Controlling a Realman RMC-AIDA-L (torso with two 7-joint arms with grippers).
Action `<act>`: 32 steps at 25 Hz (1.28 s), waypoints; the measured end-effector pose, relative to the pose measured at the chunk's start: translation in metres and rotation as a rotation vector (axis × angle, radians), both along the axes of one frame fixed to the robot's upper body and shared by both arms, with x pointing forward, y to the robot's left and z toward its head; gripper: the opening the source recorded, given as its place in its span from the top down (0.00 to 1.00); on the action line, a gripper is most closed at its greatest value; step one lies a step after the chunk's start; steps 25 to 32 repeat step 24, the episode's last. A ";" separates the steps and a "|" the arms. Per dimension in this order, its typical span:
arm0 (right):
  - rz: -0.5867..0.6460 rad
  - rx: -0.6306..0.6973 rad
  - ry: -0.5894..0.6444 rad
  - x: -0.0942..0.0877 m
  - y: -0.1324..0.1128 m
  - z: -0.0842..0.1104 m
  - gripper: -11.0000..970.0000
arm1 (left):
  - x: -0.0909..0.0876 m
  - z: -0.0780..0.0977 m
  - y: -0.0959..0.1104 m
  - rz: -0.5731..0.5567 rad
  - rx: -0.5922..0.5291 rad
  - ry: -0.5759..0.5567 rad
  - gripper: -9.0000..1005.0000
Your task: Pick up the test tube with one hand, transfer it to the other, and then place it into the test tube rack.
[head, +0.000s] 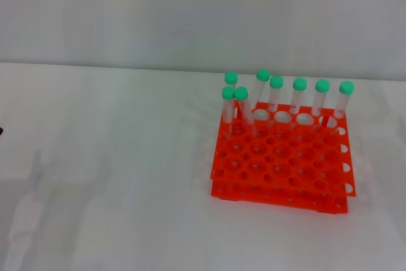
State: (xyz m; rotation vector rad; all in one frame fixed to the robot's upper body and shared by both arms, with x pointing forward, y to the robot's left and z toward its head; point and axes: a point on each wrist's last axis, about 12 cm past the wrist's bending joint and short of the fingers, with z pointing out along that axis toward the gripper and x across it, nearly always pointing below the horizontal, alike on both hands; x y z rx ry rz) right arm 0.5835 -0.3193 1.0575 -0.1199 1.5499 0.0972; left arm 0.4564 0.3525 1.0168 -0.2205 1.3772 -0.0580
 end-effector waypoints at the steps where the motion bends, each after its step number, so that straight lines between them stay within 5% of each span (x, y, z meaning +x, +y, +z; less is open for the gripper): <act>1: -0.003 0.001 0.001 0.000 -0.001 0.000 0.11 | 0.001 0.000 -0.001 -0.001 -0.001 -0.001 0.11; 32: -0.010 0.000 0.014 -0.004 -0.002 -0.004 0.11 | 0.003 0.001 -0.006 -0.028 0.000 -0.006 0.11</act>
